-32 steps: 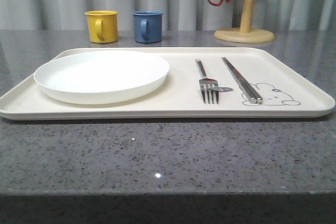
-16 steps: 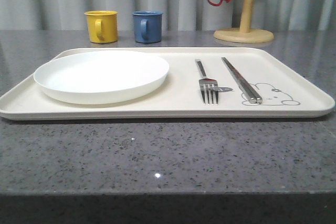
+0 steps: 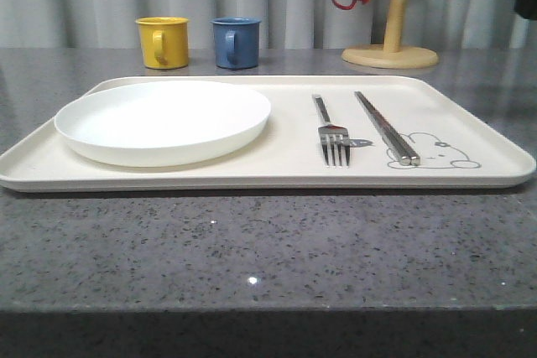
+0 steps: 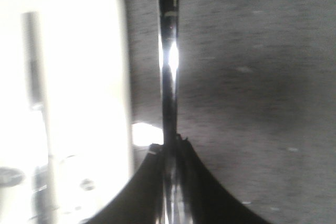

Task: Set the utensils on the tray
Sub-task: 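Move the right gripper to the spoon, grasp and lift it, then lower the spoon onto the tray beside the chopsticks and open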

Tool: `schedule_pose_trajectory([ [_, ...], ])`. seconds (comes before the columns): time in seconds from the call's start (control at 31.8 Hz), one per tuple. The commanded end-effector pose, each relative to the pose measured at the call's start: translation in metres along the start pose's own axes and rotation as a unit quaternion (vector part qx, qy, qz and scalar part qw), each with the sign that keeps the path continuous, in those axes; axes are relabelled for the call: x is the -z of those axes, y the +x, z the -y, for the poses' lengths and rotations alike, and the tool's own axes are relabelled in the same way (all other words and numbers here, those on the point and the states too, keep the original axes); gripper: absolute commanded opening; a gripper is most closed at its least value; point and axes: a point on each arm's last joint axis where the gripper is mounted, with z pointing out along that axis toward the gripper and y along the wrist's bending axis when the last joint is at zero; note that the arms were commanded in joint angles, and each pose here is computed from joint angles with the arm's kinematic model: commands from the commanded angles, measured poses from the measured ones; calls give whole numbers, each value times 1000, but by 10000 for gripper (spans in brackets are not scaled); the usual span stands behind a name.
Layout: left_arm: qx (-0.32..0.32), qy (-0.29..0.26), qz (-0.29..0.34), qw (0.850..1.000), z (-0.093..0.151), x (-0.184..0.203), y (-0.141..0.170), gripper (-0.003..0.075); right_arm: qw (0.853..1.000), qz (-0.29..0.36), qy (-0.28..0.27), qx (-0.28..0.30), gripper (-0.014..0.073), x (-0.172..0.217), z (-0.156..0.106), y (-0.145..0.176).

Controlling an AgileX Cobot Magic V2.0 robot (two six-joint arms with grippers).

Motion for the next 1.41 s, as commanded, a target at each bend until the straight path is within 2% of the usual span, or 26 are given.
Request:
schedule_pose_trajectory([
  [0.0, 9, -7, 49, 999, -2, 2, -16, -18, 1000, -17, -11, 15, 20, 23, -23, 15],
  [0.22, 9, -7, 49, 999, -2, 2, -16, -18, 999, -28, -17, 12, 21, 13, -41, 17],
  [0.66, 9, -7, 49, 999, -2, 2, -16, -18, 996, -89, 3, -14, 22, -34, -44, 11],
  [1.26, 9, -7, 49, 999, -2, 2, -16, -18, 991, -130, 18, -19, 22, -68, -43, 15],
  [1.32, 9, -7, 49, 999, -2, 2, -16, -18, 991, -129, 18, -19, 31, -68, -43, 14],
  [1.38, 9, -7, 49, 999, -2, 2, -16, -18, 991, -129, 17, -19, 80, -68, -43, 14],
])
